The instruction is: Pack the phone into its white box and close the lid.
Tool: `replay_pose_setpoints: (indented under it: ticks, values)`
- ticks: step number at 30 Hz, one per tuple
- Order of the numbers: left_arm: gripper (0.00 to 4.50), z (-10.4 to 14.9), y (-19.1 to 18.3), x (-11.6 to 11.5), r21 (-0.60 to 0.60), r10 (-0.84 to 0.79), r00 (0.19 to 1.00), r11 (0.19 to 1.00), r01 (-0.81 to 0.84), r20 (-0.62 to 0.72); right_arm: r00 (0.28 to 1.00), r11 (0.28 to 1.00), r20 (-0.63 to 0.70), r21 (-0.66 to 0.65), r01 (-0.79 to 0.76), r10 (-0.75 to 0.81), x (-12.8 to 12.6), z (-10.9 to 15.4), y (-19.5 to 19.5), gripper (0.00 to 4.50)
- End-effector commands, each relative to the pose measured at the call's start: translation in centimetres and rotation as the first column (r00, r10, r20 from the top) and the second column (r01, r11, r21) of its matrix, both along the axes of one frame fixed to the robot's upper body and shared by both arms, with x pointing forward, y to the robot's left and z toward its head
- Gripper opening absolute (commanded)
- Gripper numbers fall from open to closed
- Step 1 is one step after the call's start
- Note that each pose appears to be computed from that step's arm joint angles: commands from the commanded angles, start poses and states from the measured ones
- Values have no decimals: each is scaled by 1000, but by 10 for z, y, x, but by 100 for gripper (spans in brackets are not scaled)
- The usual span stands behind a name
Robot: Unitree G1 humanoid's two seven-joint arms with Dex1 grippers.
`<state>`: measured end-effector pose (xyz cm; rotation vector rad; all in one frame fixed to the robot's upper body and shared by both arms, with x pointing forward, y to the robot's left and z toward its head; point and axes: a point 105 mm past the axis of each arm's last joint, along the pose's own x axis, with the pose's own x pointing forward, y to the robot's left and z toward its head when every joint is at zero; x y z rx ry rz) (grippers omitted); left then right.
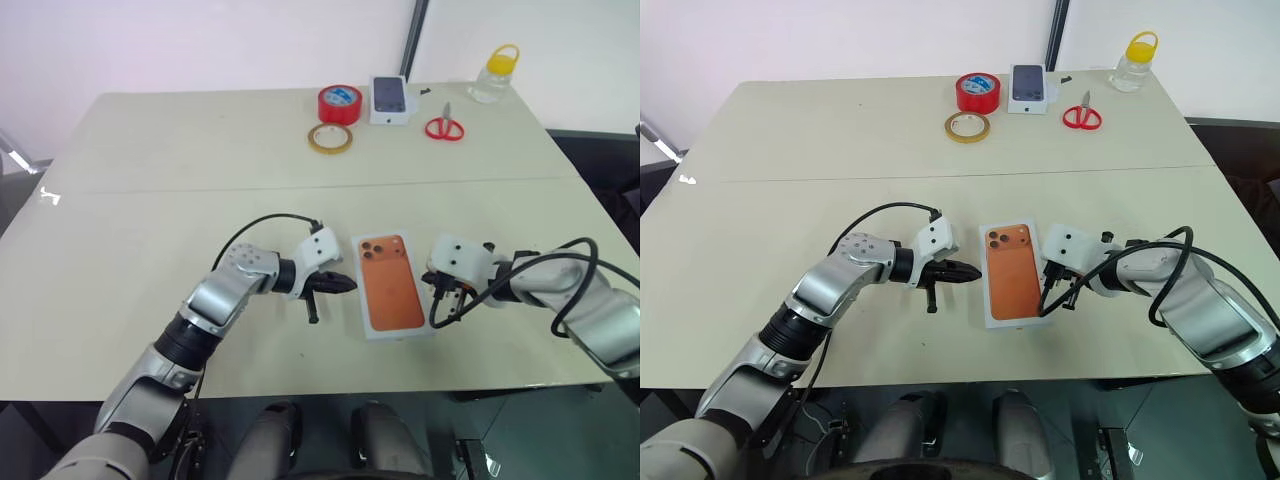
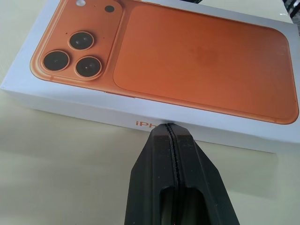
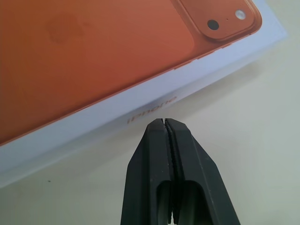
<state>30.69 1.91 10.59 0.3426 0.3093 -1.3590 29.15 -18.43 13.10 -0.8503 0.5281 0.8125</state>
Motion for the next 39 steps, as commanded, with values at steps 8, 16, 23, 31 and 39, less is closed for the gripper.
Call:
replay_pose_setpoints:
  ticks: [8, 16, 23, 31, 39]
  values:
    - [0, 18, -6, -2, -63, -15, 1000, 998, 17, 27, 998, 999, 41, -7, -37, 37, -2, 10, 5, 4]
    - [0, 19, -9, -4, -76, -21, 1000, 997, 23, 22, 998, 999, 39, -18, -44, 44, -4, 10, 4, 4]
    - [0, 18, -8, -6, -75, -24, 1000, 997, 25, 20, 997, 998, 48, -25, -54, 55, -5, 16, 4, 4]
    - [0, 14, -1, 2, -63, 23, 999, 998, -22, 22, 997, 998, 49, -33, -57, 58, -6, 15, 4, 4]
    - [0, 35, 18, 35, -158, 175, 985, 972, -171, 6, 991, 991, 53, 46, -127, 124, -19, 35, 4, 4]
